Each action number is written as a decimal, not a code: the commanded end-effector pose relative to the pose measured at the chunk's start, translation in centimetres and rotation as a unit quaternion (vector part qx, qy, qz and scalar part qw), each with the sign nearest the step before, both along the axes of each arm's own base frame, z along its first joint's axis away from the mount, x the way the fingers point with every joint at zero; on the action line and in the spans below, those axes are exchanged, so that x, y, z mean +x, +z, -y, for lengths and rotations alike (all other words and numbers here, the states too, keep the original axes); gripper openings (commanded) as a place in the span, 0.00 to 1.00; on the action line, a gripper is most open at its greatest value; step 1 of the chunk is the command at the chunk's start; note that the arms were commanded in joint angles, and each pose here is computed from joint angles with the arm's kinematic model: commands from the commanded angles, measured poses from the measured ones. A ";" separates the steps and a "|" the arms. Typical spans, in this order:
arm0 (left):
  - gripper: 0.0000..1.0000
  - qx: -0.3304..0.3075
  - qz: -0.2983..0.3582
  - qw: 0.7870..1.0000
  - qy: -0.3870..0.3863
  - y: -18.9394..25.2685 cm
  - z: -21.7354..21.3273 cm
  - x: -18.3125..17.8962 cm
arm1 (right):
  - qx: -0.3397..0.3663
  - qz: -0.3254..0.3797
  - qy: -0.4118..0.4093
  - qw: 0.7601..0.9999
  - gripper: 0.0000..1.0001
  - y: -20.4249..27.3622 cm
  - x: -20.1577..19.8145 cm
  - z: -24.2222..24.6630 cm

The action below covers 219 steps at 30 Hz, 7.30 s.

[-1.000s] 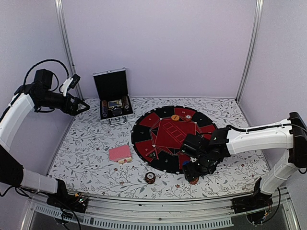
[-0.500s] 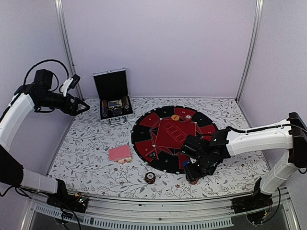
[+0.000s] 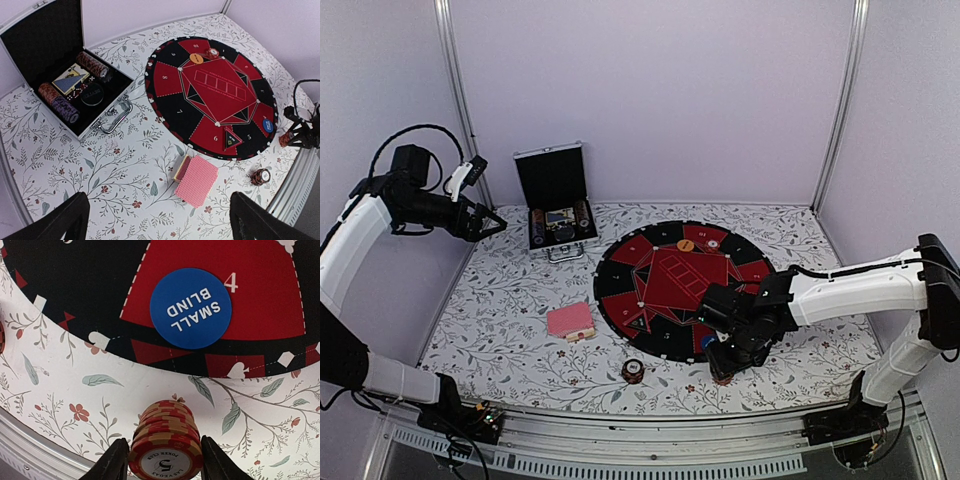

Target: Distribute texas hold em gaming equipment

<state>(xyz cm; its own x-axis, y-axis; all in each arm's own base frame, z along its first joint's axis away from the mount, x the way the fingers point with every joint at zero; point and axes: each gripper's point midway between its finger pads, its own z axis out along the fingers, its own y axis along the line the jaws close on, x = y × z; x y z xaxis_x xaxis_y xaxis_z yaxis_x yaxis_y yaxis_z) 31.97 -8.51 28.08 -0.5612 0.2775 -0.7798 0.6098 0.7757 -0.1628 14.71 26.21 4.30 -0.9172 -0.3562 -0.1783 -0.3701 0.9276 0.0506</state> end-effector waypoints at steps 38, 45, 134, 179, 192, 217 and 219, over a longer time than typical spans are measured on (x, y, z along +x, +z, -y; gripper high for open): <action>1.00 0.001 0.019 1.000 -0.001 1.7 -0.1 -0.2 | 0.022 0.085 0.028 0.996 0.30 7.6 4.2 -4.6; 1.00 -0.009 0.018 1.000 -0.006 1.8 0.2 -0.3 | 0.050 0.110 0.071 0.990 0.30 7.2 8.2 -11.9; 1.00 0.005 0.016 1.000 -0.004 1.4 -0.1 -0.9 | 0.081 0.043 -0.024 0.995 0.89 7.9 2.6 -1.2; 1.00 0.006 0.020 1.000 -0.006 1.7 0.0 -1.1 | 0.009 -0.028 -0.002 1.000 0.61 -2.4 -0.1 0.1; 1.00 0.008 0.023 1.000 -0.007 1.8 -0.1 -1.2 | 0.007 -0.030 -0.004 1.000 0.51 -2.8 -0.2 0.3; 1.00 0.004 0.020 1.000 -0.010 1.7 0.1 -1.2 | 0.027 -0.010 -0.005 1.000 0.32 1.2 0.5 -0.4; 1.00 0.004 0.019 1.000 -0.010 1.6 0.1 -1.2 | 0.028 -0.004 -0.005 1.000 0.30 1.8 0.7 -0.5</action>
